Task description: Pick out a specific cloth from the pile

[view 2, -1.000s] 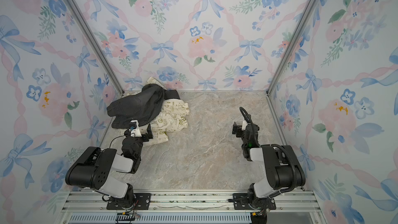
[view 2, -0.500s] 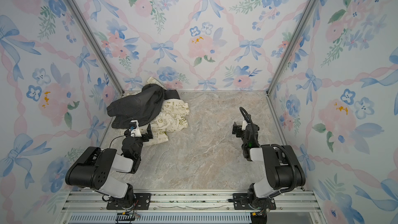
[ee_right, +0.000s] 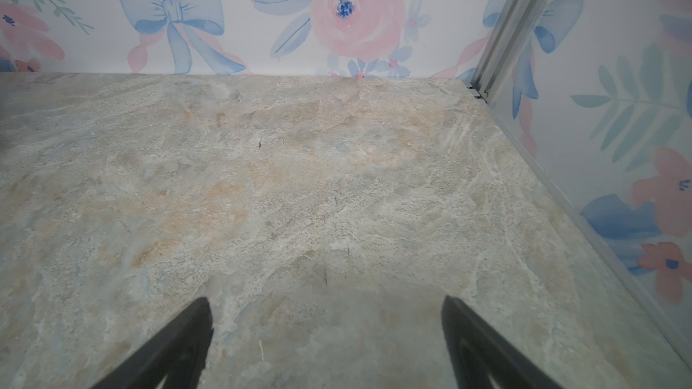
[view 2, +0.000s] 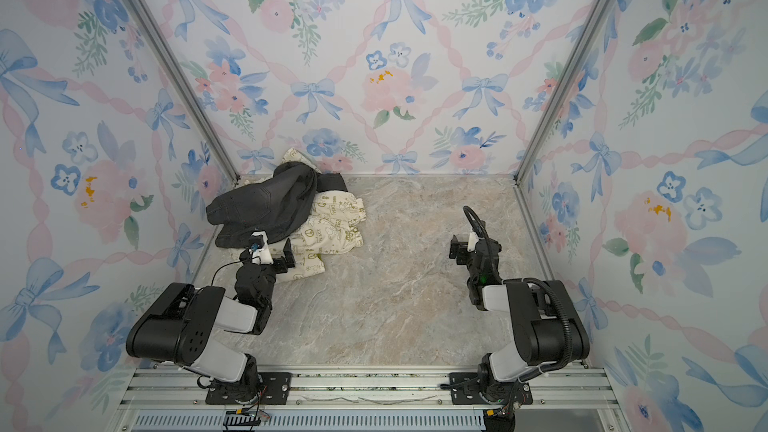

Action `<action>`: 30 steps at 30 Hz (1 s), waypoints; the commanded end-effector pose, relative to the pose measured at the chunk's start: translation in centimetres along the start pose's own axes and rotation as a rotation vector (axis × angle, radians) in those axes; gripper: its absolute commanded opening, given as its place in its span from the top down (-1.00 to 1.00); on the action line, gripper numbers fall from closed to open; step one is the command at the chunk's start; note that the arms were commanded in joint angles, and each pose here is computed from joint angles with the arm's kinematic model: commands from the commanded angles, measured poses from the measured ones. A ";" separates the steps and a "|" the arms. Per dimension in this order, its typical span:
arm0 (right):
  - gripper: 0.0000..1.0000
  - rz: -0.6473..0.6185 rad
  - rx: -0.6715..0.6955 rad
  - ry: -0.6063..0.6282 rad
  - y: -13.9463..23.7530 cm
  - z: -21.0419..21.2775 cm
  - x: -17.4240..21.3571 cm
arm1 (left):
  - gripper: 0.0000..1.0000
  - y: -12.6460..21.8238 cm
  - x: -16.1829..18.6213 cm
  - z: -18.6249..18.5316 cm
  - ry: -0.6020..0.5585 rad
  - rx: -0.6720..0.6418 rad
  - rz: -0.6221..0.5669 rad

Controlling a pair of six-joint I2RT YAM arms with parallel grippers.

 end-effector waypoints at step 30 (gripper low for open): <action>-0.94 0.134 -0.070 0.116 4.2 8.1 -16.7 | -0.96 -0.6 -7.8 3.5 0.259 -0.327 0.208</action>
Point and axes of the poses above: each gripper's point midway between its finger pads, its own y axis back along the fingers, its own z axis along the line the jaws close on, x = y × z, the point moved 5 cm from there along y, back along the fingers, and after that the axes turned 5 degrees about -y, right-handed, at the moved point
